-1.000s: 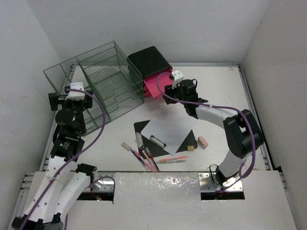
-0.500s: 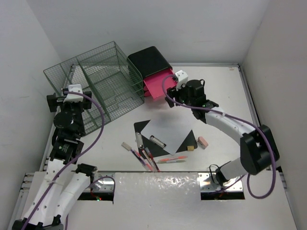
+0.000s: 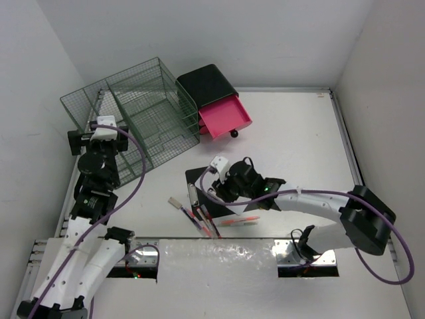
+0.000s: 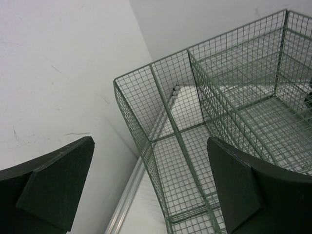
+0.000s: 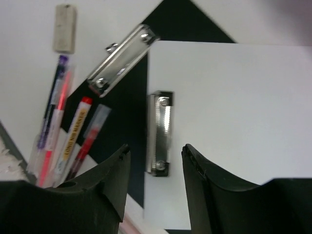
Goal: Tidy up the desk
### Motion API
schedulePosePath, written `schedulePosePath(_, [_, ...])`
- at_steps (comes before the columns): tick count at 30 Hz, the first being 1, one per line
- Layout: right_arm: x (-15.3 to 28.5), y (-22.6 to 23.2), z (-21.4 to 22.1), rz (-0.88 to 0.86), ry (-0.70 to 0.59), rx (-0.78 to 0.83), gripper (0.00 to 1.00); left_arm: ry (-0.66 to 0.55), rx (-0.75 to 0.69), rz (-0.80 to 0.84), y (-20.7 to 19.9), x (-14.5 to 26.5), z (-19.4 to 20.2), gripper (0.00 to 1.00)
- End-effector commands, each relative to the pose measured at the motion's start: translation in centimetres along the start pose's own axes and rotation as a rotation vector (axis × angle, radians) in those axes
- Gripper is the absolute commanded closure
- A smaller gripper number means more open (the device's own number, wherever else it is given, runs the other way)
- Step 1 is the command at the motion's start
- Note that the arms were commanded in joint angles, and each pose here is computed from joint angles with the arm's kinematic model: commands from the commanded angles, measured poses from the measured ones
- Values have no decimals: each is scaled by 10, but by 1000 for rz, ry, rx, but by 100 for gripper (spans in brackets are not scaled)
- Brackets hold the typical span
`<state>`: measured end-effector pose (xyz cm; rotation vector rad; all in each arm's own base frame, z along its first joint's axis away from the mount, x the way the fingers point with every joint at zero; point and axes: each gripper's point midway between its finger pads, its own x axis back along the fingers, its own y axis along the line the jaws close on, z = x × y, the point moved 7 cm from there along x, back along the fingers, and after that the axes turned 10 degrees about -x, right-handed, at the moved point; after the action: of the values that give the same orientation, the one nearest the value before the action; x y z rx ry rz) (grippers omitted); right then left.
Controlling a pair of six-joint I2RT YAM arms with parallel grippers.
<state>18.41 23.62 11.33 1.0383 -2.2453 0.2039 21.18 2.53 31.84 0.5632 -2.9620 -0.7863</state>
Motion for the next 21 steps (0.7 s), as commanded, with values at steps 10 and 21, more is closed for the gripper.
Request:
schedulePosePath(10, [-29, 59, 24, -184, 116, 38, 55, -5, 11, -25, 1, -4, -9, 1])
schedulePosePath(21, [-45, 68, 39, -153, 181, 41, 55, -26, 31, -35, 5, 4, -7, 0])
